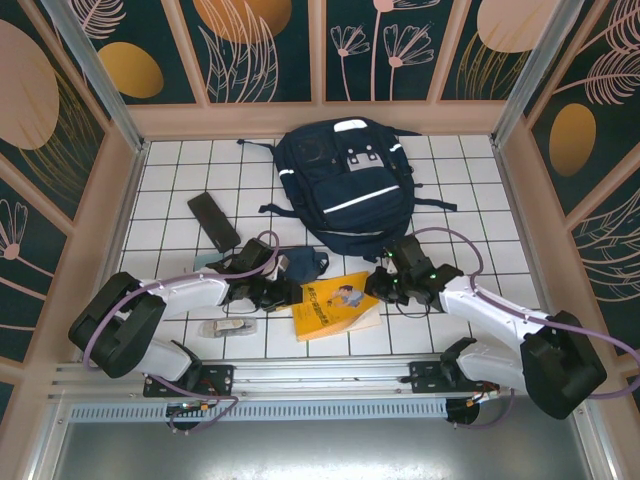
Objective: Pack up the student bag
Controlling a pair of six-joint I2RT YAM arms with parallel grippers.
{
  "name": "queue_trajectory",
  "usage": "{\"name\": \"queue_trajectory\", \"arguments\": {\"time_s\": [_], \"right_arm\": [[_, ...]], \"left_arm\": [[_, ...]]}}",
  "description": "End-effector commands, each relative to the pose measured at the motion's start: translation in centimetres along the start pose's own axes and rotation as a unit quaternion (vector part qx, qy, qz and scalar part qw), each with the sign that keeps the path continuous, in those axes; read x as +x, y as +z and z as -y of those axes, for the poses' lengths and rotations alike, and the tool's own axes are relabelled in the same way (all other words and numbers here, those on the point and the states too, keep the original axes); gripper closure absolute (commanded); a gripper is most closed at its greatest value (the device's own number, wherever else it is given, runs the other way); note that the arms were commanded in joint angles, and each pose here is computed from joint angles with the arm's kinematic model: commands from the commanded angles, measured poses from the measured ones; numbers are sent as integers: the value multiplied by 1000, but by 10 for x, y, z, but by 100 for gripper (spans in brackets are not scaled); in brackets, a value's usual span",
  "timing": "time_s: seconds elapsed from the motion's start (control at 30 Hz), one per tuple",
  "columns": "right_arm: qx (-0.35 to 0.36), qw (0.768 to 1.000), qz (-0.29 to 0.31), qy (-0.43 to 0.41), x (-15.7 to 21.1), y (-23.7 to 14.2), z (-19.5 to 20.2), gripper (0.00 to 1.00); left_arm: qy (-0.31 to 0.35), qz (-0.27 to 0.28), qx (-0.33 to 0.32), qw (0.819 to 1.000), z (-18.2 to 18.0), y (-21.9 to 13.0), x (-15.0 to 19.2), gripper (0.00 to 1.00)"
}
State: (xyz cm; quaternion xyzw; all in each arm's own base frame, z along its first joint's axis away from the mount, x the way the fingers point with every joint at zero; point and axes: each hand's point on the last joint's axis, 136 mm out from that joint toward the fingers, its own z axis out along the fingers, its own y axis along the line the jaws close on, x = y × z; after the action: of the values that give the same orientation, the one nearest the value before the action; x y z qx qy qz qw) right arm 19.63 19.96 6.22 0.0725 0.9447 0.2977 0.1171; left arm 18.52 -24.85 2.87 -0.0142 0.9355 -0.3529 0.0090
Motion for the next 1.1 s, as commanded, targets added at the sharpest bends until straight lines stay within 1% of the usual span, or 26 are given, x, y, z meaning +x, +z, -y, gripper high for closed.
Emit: {"name": "queue_trajectory", "arguments": {"time_s": [0.0, 0.07, 0.13, 0.2, 0.3, 0.37, 0.47, 0.5, 0.57, 0.63, 0.73, 0.77, 0.87, 1.0, 1.07], "right_arm": [[-61, 998, -2, 6, -3, -5, -20, 98], [-67, 998, 6, 5, -8, -12, -21, 100], [-79, 997, 15, -11, -12, -23, -27, 100], [-85, 996, 36, -21, -25, -40, -30, 100], [-101, 991, 65, -64, -40, -72, -42, 100], [-113, 985, 76, -108, -43, -89, -53, 100], [-124, 973, 78, -176, -42, -98, -64, 100], [-129, 969, 81, -197, -43, -98, -66, 100], [-131, 958, 95, -239, -48, -99, -71, 100], [-120, 949, 112, -270, -57, -101, -74, 100], [-108, 937, 144, -299, -75, -109, -84, 100], [-105, 933, 155, -306, -81, -112, -87, 100], [-109, 924, 181, -318, -93, -114, -94, 100], [-113, 919, 189, -326, -99, -108, -96, 100], [-107, 919, 190, -329, -103, -105, -94, 100]], "left_arm": [[-18, 0, -53, 998, -27, 10, 4, 58], [-18, 5, -43, 999, -20, 8, 1, 58], [-5, 13, -20, 1000, -2, 1, -6, 56], [20, 24, 18, 999, 26, -10, -14, 50], [70, 48, 77, 993, 76, -35, -28, 41], [112, 71, 97, 986, 108, -56, -42, 34], [181, 100, 105, 973, 145, -76, -64, 29], [200, 108, 105, 968, 153, -79, -70, 28], [261, 109, 120, 952, 175, -79, -81, 24], [299, 98, 116, 942, 178, -67, -95, 22], [323, 42, 149, 934, 179, -47, -103, 23], [324, 20, 148, 934, 174, -35, -105, 23], [334, -19, 157, 929, 168, -17, -106, 23], [333, -51, 191, 922, 164, -3, -99, 24], [324, -70, 212, 919, 162, 2, -93, 26]]}}
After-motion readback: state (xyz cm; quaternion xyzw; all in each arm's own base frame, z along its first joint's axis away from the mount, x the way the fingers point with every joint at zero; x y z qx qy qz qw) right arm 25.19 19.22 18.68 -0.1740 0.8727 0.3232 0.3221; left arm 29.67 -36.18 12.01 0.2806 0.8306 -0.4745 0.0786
